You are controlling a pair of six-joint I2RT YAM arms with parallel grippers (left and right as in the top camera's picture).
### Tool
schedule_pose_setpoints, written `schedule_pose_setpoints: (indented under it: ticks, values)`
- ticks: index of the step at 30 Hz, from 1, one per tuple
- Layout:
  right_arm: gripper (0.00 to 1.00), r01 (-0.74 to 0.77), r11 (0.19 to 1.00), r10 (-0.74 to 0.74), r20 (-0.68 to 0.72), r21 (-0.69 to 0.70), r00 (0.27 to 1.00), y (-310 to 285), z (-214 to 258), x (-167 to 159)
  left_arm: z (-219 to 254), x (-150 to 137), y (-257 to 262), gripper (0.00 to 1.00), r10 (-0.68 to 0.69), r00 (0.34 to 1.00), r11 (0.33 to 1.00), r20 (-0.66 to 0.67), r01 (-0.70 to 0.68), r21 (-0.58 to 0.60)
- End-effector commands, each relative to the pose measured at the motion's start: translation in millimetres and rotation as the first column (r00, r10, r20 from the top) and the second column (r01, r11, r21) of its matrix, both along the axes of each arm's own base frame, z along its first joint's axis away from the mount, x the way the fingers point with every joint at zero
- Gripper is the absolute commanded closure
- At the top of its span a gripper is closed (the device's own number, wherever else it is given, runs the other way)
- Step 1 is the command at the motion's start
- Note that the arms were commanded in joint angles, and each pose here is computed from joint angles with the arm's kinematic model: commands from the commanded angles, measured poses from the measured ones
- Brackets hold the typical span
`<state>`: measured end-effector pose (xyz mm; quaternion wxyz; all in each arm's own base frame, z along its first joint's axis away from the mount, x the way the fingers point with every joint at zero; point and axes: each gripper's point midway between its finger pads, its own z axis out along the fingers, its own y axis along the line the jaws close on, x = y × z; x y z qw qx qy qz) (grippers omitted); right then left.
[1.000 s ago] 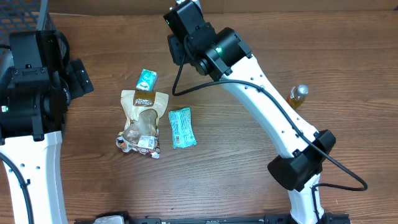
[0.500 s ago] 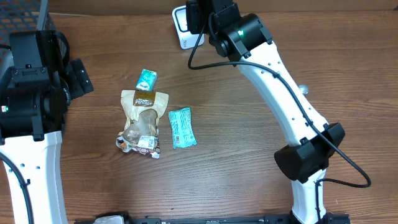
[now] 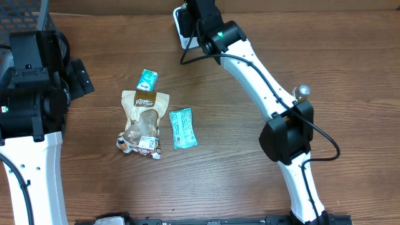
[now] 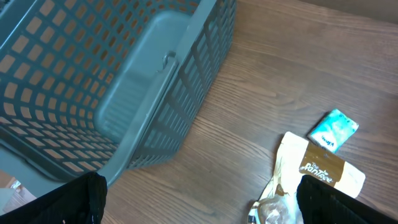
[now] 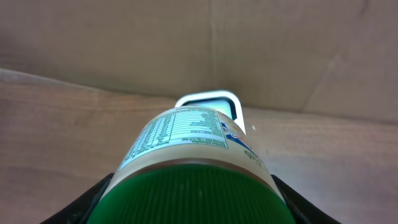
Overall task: Scan the item barcode
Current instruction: 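Hold the jar label against the white scanner face with the right gripper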
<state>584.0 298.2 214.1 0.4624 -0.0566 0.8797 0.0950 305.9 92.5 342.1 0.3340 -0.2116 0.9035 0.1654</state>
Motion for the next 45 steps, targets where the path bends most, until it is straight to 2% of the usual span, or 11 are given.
schedule_pose_setpoints:
  ticks: [1,9,18,25,37,45]
  values:
    - [0.85,-0.006,1.000,0.006,0.064,0.000,0.998,-0.9,9.7,12.1,7.1,0.6,1.6,0.01,0.001,1.000,1.000,0.016,-0.001,0.013]
    - [0.85,-0.005,0.998,-0.007,0.179,0.066,0.984,10.9,6.0,39.5,7.0,0.6,1.6,0.01,0.001,1.000,1.000,0.016,-0.001,0.013]
    - [0.85,0.017,0.996,-0.037,0.221,0.090,0.975,5.6,-31.7,67.3,7.0,0.6,1.6,0.00,0.001,1.000,1.000,0.016,-0.001,0.013]
    - [0.85,0.033,0.997,-0.047,0.195,0.076,0.980,-0.7,-67.3,76.5,7.0,0.6,1.6,0.01,0.001,1.000,1.000,0.016,-0.001,0.013]
    - [0.86,-0.039,0.987,-0.011,0.303,0.157,0.953,14.9,-48.8,85.0,7.1,0.6,1.6,0.00,0.001,1.000,1.000,0.016,-0.001,0.013]
    - [0.87,-0.029,0.990,-0.009,0.267,0.139,0.964,13.3,-88.5,89.1,7.1,0.6,1.6,0.00,0.001,1.000,1.000,0.016,-0.001,0.013]
